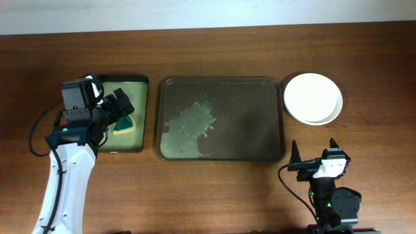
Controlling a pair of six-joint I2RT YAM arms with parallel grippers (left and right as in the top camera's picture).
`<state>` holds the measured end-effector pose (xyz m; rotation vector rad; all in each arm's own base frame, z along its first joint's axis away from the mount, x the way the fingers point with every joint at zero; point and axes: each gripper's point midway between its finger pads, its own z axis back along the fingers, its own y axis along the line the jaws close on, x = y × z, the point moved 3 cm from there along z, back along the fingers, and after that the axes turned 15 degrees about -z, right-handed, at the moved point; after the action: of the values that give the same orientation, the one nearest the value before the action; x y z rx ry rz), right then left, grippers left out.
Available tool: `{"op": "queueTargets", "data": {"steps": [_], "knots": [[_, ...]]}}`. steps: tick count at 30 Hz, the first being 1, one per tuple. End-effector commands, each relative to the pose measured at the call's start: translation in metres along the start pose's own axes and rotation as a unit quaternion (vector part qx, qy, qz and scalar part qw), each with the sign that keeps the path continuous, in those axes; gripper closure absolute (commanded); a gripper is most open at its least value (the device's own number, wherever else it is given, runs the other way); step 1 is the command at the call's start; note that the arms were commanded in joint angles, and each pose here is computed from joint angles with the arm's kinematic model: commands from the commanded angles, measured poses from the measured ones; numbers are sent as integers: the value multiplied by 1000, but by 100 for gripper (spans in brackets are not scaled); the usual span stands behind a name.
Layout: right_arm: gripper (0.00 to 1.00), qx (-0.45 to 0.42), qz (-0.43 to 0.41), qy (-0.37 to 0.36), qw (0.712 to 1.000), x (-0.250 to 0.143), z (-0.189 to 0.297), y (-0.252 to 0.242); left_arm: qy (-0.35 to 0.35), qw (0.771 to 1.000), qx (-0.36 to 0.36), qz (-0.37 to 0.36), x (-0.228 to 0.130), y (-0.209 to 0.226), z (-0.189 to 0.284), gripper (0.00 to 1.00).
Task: Clean dirty plates on tray and stack at the side
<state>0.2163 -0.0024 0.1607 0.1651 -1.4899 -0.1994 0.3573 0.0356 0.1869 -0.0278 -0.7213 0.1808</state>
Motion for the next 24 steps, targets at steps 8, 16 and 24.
{"op": "queueTargets", "data": {"steps": [8,16,24], "knots": [[2,-23,1,-5,1000,-1,0,-7,-4,1000,-3,-4,2,-1,2,1],[2,-23,1,-4,1000,-1,0,-7,-4,1000,-3,-4,2,-1,2,1],[2,-23,1,-5,1000,-1,0,-7,13,1000,-2,-3,-5,0,2,0]]}}
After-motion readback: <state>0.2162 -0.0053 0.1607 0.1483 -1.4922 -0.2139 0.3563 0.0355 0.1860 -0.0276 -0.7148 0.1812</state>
